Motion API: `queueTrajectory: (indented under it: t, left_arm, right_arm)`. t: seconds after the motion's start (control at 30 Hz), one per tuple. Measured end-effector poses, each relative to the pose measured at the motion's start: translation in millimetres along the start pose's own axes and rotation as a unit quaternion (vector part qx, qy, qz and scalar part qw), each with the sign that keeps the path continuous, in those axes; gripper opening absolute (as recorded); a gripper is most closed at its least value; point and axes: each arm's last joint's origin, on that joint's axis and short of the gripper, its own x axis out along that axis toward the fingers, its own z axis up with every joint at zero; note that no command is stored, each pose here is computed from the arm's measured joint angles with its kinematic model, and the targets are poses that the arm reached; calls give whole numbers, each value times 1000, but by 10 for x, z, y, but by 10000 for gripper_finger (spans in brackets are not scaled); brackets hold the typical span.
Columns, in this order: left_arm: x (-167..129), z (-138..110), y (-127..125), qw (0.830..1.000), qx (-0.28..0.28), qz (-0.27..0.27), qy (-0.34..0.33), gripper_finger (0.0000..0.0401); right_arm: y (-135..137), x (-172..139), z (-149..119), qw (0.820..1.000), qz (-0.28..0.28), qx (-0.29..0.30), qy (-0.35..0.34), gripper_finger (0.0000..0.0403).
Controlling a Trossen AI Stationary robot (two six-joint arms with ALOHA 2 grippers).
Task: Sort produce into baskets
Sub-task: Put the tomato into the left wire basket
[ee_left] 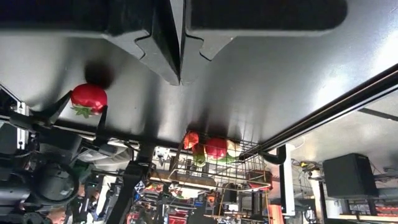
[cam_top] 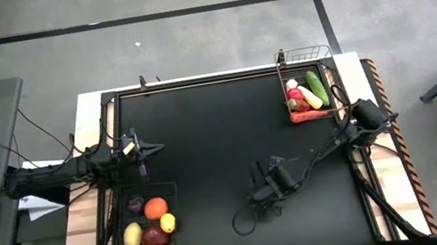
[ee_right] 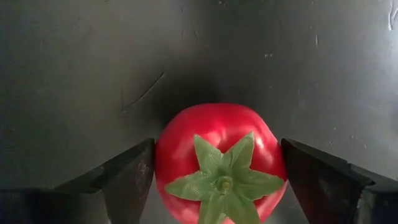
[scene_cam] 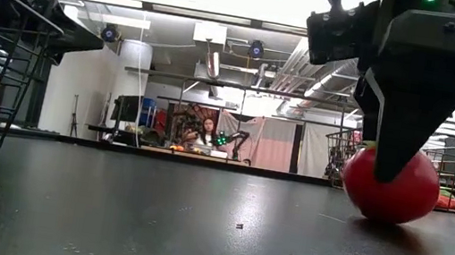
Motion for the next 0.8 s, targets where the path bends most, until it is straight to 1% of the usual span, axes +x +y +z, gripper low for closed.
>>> queueTrajectory:
  t: [0.17, 0.33, 0.43, 0.5, 0.6, 0.67, 0.73, 0.8]
  left_arm:
    - [0, 0, 0, 1000, 0, 0, 0, 0]
    - [0, -1, 0, 1000, 0, 0, 0, 0]
    - [0, 1, 0, 1000, 0, 0, 0, 0]
    - [0, 0, 0, 1000, 0, 0, 0, 0]
    - [0, 0, 0, 1000, 0, 0, 0, 0]
    - [0, 0, 0, 1000, 0, 0, 0, 0]
    - [0, 0, 0, 1000, 0, 0, 0, 0]
    - [0, 0, 0, 1000, 0, 0, 0, 0]
  right_arm:
    - [-33, 11, 13, 1000, 3, 0, 12, 323]
    - [-29, -3, 20, 1000, 0, -5, 9, 290]
    - [2, -107, 85, 1000, -4, -20, -5, 273]
    - [16, -195, 150, 999, -19, -39, -20, 270]
    - [7, -503, 359, 994, -33, -53, -88, 268]
    - [-22, -737, 514, 987, -43, -55, -142, 267]
    - [-44, -942, 698, 976, -39, -48, -208, 266]
    - [-69, -1142, 906, 957, -17, -29, -287, 266]
